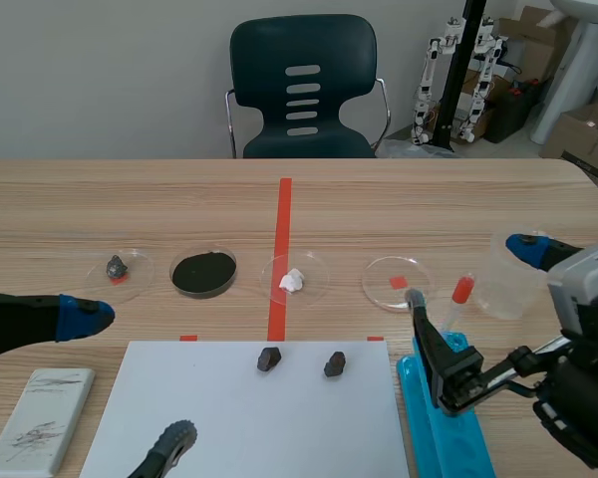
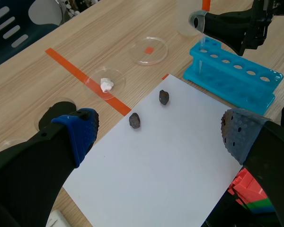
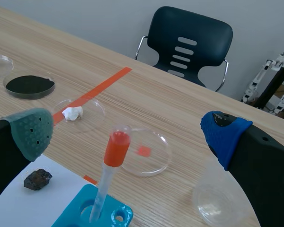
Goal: Pick up the dropper by the top with the right hand
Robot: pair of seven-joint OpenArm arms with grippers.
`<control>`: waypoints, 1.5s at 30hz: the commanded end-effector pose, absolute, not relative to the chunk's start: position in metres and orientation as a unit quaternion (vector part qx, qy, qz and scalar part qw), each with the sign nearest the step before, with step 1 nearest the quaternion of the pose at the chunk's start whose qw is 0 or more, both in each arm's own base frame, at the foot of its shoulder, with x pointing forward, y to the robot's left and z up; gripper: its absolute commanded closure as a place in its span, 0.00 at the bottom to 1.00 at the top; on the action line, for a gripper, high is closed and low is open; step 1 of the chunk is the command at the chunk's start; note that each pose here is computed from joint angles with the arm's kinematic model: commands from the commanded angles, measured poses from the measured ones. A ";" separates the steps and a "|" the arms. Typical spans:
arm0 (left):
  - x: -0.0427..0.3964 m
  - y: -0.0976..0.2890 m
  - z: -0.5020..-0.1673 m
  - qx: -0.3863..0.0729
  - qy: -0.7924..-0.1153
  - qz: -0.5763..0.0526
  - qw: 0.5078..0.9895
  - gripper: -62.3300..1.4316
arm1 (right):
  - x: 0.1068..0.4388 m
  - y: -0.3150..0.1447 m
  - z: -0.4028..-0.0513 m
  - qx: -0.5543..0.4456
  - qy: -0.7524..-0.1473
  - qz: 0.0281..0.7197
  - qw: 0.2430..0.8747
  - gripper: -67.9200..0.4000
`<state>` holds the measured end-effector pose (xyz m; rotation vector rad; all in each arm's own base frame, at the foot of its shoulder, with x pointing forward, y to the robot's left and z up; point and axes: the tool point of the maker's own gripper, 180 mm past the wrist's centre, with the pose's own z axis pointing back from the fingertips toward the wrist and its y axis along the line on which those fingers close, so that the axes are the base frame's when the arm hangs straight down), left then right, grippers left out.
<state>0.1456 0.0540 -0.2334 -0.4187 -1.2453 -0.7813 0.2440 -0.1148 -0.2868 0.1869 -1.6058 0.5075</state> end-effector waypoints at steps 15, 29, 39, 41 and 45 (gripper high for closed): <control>0.147 0.054 -0.229 -0.194 -0.572 -0.346 0.718 0.13 | 0.240 -0.112 -0.291 0.124 -0.727 0.171 0.654 0.08; 0.147 0.054 -0.229 -0.194 -0.572 -0.346 0.718 0.13 | 0.240 -0.117 -0.295 0.120 -0.720 0.160 0.664 0.27; 0.147 0.054 -0.229 -0.194 -0.572 -0.346 0.718 0.13 | 0.239 -0.119 -0.297 0.121 -0.717 0.149 0.670 0.39; 0.147 0.054 -0.229 -0.194 -0.572 -0.346 0.718 0.13 | 0.237 -0.121 -0.298 0.122 -0.715 0.143 0.673 0.42; 0.147 0.054 -0.229 -0.194 -0.572 -0.346 0.718 0.13 | 0.234 -0.119 -0.297 0.121 -0.720 0.152 0.667 0.42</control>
